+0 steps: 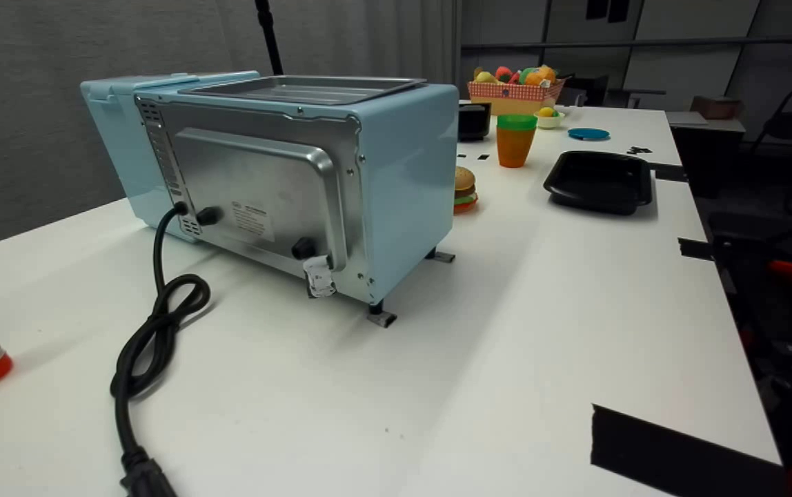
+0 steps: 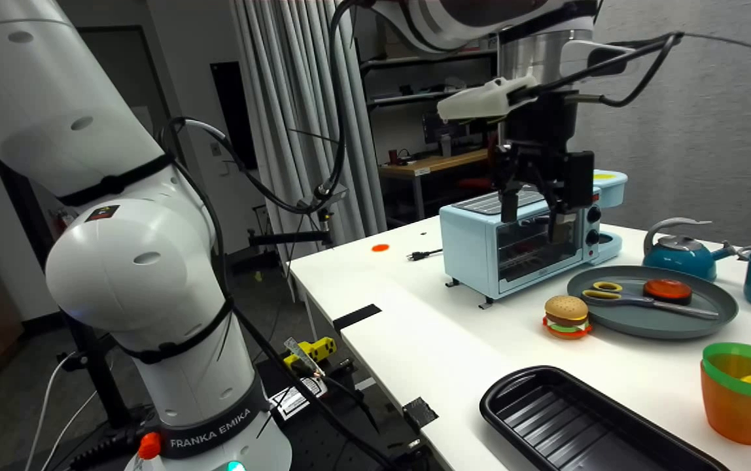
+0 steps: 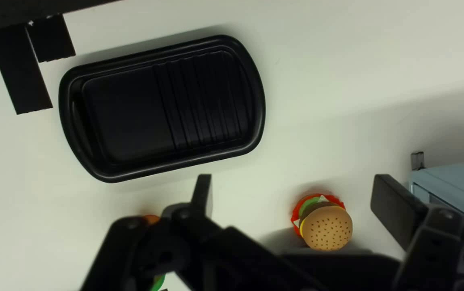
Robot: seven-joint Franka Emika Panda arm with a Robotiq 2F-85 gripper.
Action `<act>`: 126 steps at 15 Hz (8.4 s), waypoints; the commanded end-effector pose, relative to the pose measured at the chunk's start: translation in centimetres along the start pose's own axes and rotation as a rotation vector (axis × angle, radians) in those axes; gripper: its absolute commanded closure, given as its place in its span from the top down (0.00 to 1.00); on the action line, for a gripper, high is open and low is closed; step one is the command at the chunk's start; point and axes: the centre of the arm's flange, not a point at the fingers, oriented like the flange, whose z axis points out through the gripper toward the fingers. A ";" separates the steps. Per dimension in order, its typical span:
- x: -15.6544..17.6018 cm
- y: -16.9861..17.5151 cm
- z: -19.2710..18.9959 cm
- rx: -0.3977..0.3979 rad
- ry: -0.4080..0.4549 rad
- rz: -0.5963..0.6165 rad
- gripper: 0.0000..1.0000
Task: Pour the fries out of the green cup onto the plate
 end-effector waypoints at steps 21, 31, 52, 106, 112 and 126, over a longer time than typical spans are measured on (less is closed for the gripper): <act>8.5 6.1 2.1 -0.087 0.003 0.047 1.00; 12.1 11.5 4.9 -0.097 -0.022 -0.030 1.00; 15.7 14.1 11.7 -0.124 -0.105 -0.143 1.00; 21.1 12.3 16.4 -0.178 -0.140 -0.431 0.58; 22.9 9.3 12.7 -0.183 -0.074 -0.453 0.58; 26.1 -1.2 6.2 -0.114 0.136 -0.556 0.58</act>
